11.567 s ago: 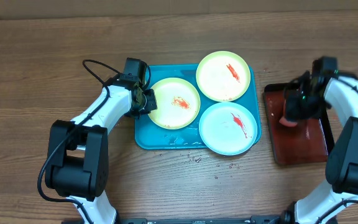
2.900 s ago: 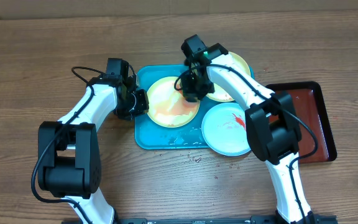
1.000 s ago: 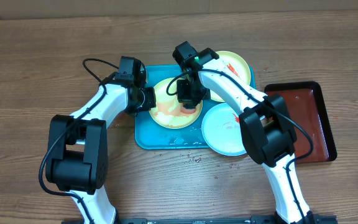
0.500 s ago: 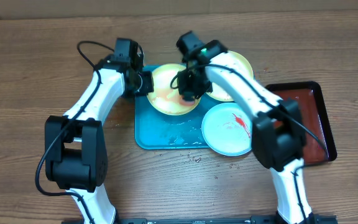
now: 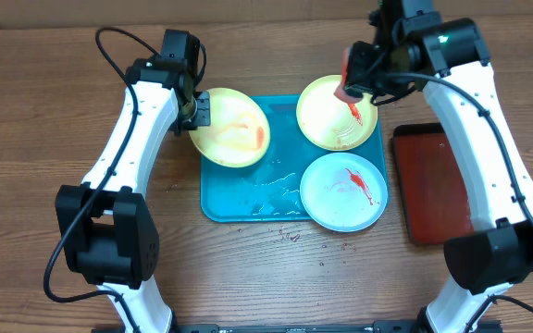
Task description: Clean dirty plates on tray and stack at the side
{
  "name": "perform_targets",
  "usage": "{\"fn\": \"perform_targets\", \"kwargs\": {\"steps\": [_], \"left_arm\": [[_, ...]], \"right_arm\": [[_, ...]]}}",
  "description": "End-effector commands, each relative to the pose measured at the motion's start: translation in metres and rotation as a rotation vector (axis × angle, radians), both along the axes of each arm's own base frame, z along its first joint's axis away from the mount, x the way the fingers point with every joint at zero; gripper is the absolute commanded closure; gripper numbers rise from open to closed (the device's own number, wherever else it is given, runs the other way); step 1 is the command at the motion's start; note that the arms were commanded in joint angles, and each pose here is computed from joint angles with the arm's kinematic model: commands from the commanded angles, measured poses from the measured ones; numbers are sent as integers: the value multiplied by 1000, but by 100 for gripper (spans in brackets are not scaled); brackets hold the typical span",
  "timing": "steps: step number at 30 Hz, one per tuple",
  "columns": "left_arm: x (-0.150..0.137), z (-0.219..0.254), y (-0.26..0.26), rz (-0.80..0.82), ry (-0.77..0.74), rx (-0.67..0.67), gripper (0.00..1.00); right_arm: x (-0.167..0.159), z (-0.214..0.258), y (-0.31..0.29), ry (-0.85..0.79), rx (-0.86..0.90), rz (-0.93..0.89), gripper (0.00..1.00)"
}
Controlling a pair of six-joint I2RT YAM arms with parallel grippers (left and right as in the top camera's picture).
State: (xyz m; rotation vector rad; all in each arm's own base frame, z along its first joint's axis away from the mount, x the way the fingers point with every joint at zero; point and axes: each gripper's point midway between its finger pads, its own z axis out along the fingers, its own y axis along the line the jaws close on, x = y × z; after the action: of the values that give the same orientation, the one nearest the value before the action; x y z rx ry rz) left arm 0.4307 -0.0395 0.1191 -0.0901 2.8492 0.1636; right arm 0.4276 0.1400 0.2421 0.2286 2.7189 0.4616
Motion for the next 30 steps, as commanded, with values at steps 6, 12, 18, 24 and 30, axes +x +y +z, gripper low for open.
{"fn": "perform_targets", "kwargs": {"steps": [6,12,18,24,30], "left_arm": [[-8,101,3,37,-273,424,96],[-25,131,-4,126,-387,581,96],[-41,153,-15,224,-534,693,96],[-45,158,-30,221,-586,685,96],[-45,167,-28,226,-622,734,96]], "right_arm": [[5,-3,-19,5,-19,-23,96],[4,-4,-20,7,-30,-20,96],[1,-6,-22,22,-39,-23,96],[-1,-7,-22,28,-40,-22,96],[-2,-7,-23,34,-41,-23,96]]}}
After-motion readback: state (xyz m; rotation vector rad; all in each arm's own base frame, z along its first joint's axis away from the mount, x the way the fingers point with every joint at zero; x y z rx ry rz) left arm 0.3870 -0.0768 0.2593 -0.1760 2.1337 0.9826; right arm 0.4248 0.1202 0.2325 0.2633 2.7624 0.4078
